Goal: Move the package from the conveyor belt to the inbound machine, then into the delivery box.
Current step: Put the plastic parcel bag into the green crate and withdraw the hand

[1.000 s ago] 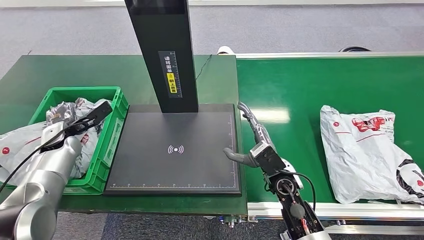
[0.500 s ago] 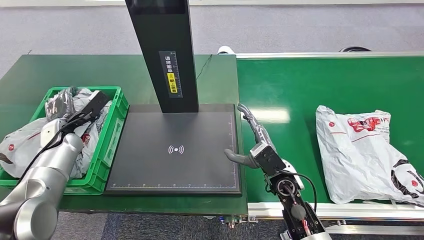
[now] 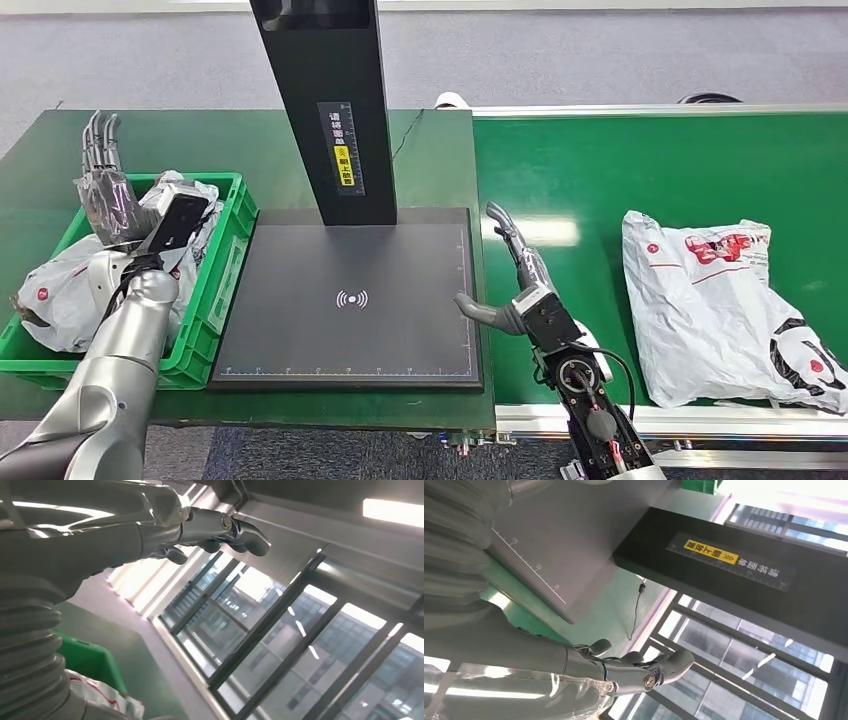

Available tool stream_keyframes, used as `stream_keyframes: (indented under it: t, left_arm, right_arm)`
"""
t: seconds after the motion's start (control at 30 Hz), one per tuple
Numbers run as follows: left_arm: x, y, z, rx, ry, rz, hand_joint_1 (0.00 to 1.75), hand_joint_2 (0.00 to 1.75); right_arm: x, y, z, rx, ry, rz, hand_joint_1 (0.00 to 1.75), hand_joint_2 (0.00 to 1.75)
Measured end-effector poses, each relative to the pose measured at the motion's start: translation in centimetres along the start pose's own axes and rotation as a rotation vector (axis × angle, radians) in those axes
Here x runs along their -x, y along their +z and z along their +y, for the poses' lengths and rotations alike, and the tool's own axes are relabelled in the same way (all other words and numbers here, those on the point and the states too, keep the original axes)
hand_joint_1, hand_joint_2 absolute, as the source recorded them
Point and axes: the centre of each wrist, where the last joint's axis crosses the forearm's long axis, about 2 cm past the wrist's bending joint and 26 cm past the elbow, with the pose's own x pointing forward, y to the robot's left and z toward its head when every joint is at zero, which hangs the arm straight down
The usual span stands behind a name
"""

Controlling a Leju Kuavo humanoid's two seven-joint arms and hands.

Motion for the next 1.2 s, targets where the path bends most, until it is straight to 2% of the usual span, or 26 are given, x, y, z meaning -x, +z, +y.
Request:
stream_keyframes:
  t: [0.13, 0.27, 0.5, 0.6, 0.73, 0.93, 1.1, 1.2]
  left_arm:
    - [-1.1, 0.3, -0.2, -0.042, 0.128, 0.031, 0.0, 1.75]
    - [-2.7, 1.3, -0.7, -0.007, 0.486, 0.075, 0.0, 1.75]
    - [-5.6, 3.2, -1.0, 0.09, 0.831, 0.02, 0.0, 1.75]
    - [-7.2, 4.9, -1.1, 0.165, 1.085, -0.02, 0.0, 1.75]
    - [-9.6, 8.0, -1.8, 0.335, 1.369, -0.005, 0.0, 1.75]
    - [-11.7, 11.9, -3.4, 0.494, 1.478, 0.028, 0.0, 1.75]
    - [-12.2, 13.1, -3.9, 0.536, 1.496, 0.045, 0.0, 1.75]
    - [-12.4, 13.8, -4.2, 0.585, 1.508, 0.051, 0.0, 1.75]
  right_arm:
    - [0.1, 0.1, -0.1, 0.007, -0.001, 0.0, 0.0, 1.75]
    - [0.2, 0.0, -0.3, 0.023, -0.011, -0.011, 0.0, 1.75]
    - [0.3, -0.4, -0.6, 0.04, -0.028, -0.024, 0.0, 1.75]
    - [0.3, -0.4, -0.6, 0.052, -0.062, -0.027, 0.0, 1.75]
    - [0.3, -0.2, -0.1, 0.053, -0.146, 0.001, 0.0, 1.75]
    - [0.7, 0.6, 1.4, 0.043, -0.292, 0.087, 0.0, 1.75]
    - [1.0, 0.8, 1.8, 0.037, -0.333, 0.12, 0.0, 1.75]
    - [1.2, 1.0, 2.3, 0.001, -0.463, 0.155, 0.0, 1.75]
